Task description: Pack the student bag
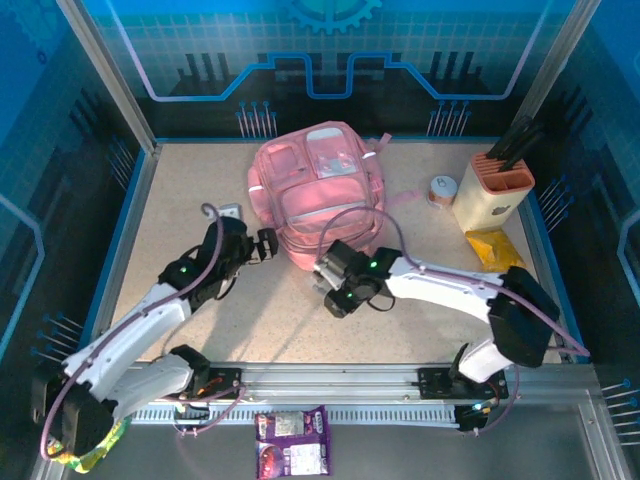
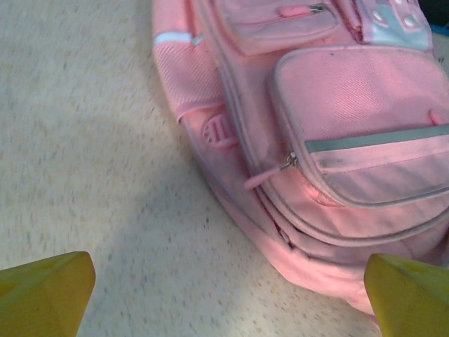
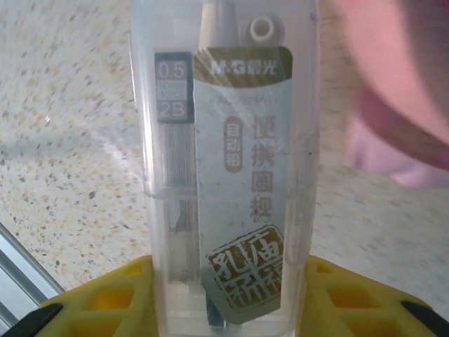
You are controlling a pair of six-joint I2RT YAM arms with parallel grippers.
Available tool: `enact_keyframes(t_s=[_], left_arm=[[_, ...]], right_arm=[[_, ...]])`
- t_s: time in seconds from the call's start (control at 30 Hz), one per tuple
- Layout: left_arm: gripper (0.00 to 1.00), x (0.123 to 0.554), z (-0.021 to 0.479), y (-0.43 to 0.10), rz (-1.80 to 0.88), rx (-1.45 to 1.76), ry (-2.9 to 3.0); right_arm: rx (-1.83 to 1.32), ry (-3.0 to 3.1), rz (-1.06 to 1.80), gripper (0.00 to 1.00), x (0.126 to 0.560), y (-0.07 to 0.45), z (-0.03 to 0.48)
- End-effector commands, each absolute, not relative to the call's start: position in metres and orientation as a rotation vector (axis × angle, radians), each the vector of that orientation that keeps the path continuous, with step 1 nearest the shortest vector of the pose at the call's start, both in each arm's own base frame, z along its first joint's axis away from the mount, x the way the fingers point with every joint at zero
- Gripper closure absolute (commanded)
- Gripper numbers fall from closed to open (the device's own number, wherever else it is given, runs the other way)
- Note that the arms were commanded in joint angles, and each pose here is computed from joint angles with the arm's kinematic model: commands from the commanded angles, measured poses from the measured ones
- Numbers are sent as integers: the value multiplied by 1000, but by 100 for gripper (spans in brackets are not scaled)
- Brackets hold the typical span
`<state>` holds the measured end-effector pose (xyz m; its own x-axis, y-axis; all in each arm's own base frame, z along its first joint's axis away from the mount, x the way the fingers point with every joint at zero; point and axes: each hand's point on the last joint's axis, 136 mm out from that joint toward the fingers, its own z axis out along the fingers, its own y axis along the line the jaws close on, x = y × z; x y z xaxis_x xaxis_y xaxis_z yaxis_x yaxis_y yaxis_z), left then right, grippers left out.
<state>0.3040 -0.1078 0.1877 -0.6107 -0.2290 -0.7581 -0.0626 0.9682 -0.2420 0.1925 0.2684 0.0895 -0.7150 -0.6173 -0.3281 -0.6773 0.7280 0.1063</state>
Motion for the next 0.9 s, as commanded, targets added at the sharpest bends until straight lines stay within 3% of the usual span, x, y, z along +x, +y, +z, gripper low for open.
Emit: enact_keyframes(t_s=[0.0, 0.43, 0.67, 0.87], left_arm=[[1, 339, 216, -133, -152, 100, 2125], [1, 392, 172, -251, 73, 826, 2060], [1, 415, 137, -264, 225, 954, 2100], [2, 429, 137, -263, 311, 988, 2082]], right_arm=[[-867, 2765, 323, 64, 191, 234, 99], [-398, 2811, 393, 63, 230, 159, 117], [-279, 2804, 511, 64, 244, 152, 117], [-271, 2804, 529, 64, 245, 153, 117]])
